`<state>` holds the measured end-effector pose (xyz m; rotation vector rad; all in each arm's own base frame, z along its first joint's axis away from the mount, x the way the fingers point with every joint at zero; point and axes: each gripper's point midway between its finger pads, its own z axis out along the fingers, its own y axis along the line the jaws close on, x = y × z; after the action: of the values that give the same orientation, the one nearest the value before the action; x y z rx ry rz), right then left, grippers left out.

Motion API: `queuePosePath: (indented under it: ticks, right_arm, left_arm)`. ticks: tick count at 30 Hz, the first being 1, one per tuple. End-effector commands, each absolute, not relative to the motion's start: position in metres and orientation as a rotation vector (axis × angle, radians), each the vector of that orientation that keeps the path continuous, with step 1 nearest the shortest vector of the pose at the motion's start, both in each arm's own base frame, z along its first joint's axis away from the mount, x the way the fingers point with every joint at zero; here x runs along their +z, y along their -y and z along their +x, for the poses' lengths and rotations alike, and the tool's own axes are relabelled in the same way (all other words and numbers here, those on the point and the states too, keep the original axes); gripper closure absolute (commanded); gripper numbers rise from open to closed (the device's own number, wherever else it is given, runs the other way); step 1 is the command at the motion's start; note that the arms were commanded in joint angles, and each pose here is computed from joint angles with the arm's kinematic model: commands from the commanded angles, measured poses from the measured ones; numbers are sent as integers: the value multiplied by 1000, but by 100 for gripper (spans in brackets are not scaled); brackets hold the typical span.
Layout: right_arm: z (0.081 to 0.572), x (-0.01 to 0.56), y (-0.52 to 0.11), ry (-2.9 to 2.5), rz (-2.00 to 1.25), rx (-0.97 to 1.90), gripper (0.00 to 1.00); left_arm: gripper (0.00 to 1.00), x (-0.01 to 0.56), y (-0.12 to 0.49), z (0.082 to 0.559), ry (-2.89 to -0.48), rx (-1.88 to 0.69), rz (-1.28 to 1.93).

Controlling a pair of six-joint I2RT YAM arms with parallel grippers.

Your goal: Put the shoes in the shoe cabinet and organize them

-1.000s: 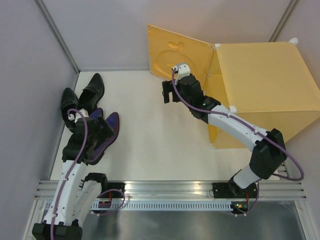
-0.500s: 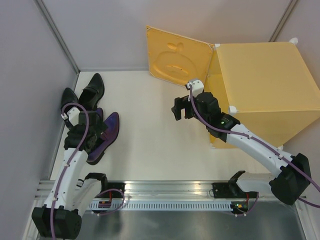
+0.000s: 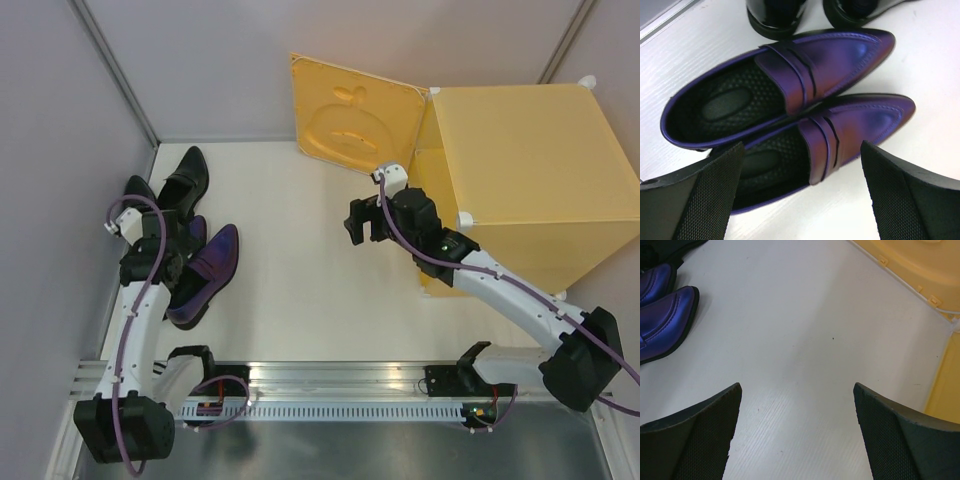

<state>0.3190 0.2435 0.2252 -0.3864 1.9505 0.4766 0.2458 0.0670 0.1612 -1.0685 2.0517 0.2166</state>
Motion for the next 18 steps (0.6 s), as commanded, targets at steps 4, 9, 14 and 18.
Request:
queuePosePath:
  ticks: [4, 9, 14, 18]
  right_arm:
    - [303, 238, -240, -1889, -385, 546, 5]
    - [297, 238, -237, -1875, -418, 541, 5]
    - [296, 234, -233, -1877, -424, 527, 5]
    - [294, 234, -234, -1872, -425, 531, 4]
  left_arm:
    - [1, 151, -81, 270, -2054, 158, -1122]
    - [5, 131, -94, 290, -2056, 159, -1222]
    - [18, 108, -106, 307, -2077, 200, -1300]
    - [30, 97, -110, 314, -2090, 219, -1310]
